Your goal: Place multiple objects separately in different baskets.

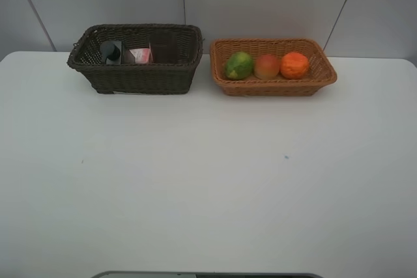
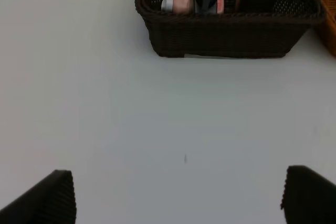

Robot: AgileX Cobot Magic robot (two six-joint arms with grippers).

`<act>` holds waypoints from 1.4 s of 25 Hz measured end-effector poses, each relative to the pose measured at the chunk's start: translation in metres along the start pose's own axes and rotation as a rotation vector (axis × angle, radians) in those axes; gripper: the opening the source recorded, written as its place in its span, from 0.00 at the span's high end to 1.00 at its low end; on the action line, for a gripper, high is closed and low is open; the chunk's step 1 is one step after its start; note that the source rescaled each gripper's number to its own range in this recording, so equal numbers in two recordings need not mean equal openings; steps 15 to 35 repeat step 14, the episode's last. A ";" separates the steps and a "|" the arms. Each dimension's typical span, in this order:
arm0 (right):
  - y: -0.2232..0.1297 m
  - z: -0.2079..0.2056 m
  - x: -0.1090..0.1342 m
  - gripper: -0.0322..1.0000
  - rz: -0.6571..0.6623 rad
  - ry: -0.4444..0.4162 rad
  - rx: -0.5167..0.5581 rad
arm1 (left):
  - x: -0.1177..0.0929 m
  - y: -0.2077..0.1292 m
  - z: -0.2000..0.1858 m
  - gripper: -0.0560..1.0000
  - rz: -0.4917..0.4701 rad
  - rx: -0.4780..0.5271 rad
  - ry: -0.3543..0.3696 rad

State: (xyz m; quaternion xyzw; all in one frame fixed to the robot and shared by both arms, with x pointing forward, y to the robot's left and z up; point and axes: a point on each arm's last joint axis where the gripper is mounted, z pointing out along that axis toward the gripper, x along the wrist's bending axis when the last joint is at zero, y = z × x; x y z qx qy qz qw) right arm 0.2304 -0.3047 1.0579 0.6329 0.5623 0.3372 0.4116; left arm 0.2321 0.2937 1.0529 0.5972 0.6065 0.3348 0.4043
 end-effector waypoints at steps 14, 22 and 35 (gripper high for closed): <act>0.000 0.000 0.000 0.11 0.000 0.000 0.000 | 0.000 0.000 0.000 0.00 0.041 -0.001 0.000; 0.000 0.000 0.000 0.11 0.000 0.000 0.000 | 0.000 0.000 0.000 0.00 0.041 -0.001 0.000; 0.000 0.000 0.000 0.11 0.000 0.000 0.000 | 0.000 0.000 0.000 0.00 0.041 -0.001 0.000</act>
